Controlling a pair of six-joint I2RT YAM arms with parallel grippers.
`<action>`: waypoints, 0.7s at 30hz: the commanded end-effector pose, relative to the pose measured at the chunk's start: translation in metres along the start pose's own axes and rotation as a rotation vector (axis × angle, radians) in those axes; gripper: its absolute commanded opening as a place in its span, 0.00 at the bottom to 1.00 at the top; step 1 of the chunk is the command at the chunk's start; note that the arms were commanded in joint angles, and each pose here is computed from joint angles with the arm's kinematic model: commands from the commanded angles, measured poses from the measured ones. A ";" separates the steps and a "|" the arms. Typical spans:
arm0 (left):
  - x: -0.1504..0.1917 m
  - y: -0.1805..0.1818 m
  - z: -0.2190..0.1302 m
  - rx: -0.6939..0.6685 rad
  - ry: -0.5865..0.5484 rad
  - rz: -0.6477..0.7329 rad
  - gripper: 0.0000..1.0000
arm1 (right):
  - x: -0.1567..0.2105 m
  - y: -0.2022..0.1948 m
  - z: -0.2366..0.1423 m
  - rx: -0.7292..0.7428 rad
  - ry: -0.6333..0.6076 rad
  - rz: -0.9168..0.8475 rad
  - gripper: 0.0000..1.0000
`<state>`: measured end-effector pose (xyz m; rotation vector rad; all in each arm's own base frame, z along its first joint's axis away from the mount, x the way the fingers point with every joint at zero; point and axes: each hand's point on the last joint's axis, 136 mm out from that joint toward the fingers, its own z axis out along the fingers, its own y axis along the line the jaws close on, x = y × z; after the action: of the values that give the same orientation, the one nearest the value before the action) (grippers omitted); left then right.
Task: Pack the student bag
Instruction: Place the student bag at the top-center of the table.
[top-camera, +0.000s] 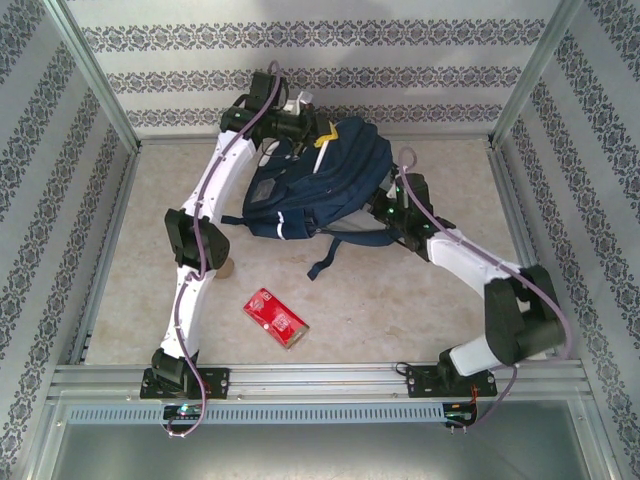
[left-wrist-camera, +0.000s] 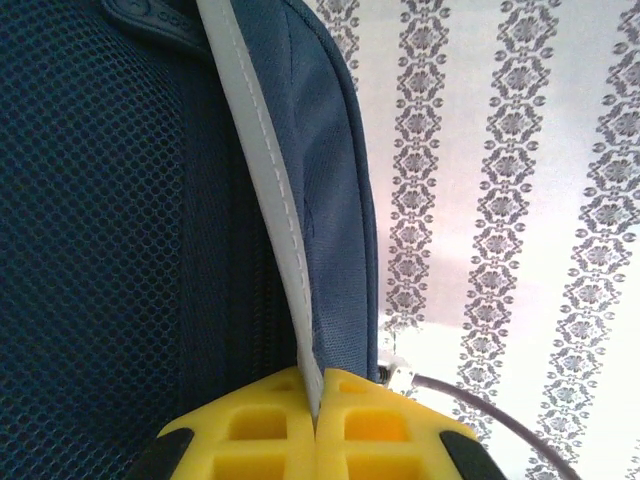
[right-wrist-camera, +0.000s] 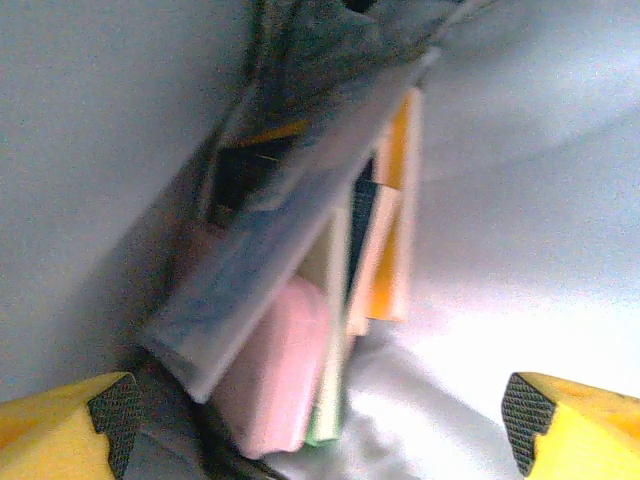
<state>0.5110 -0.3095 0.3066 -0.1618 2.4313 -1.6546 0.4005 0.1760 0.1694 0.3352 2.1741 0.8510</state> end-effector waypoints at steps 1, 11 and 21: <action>-0.012 -0.029 -0.009 0.052 -0.069 0.139 0.00 | 0.008 -0.027 -0.040 0.145 -0.037 -0.095 0.90; 0.009 -0.009 0.021 -0.051 -0.036 0.154 0.21 | 0.019 -0.018 -0.131 0.081 -0.206 -0.178 0.89; 0.086 -0.023 -0.056 -0.211 -0.186 0.336 0.51 | 0.088 0.042 -0.144 -0.193 0.050 -0.342 0.82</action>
<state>0.4334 -0.3000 0.2968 -0.0430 2.5009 -1.2665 0.2549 0.1564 0.2283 0.0163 2.0282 0.7911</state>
